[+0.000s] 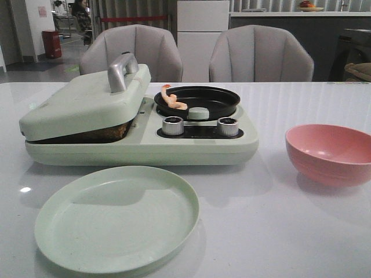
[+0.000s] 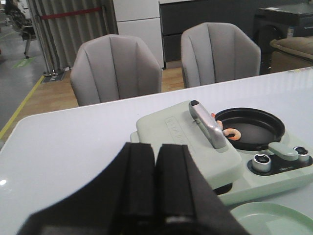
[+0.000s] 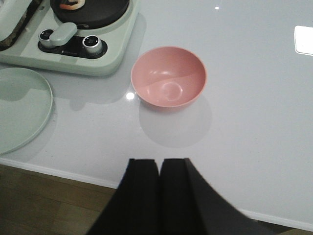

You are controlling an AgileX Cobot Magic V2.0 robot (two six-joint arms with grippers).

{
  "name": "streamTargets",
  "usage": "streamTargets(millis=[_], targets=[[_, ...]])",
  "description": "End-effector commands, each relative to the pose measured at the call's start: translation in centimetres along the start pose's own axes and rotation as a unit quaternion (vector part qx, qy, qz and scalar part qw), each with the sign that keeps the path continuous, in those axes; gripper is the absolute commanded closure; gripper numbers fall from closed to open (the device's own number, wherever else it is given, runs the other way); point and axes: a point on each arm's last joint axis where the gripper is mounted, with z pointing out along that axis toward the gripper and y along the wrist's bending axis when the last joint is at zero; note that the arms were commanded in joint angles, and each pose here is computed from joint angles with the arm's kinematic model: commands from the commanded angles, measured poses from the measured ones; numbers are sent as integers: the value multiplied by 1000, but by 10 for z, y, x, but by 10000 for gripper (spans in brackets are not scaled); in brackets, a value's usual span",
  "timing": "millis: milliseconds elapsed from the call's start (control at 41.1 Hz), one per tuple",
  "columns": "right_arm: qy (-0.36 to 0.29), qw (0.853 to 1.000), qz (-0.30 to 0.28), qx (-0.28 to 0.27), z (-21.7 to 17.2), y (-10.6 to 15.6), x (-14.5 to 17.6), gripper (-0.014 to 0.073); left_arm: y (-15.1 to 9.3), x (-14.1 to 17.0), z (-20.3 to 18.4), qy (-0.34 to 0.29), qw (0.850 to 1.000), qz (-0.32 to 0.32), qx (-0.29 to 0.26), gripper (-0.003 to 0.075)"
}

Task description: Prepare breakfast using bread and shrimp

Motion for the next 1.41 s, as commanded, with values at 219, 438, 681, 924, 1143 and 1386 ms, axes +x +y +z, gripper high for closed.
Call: streamTargets(millis=[219,438,681,924,1143,1386], targets=[[-44,999,-3,4,-4,0,-12,628,6,28,-8,-72,995,-36,-56,619],[-44,999,-3,4,-4,0,-12,628,9,61,-5,-73,994,-18,-85,619],[-44,999,-3,4,-4,0,-12,628,9,93,0,-110,988,-19,-108,619],[-44,999,-3,4,-4,0,-12,628,7,126,8,-115,987,-56,-98,619],[-44,999,-3,4,-4,0,-12,628,7,131,9,-121,987,-47,-97,619],[-43,999,-3,4,-4,0,-12,628,7,131,9,-121,987,-27,-101,619]])
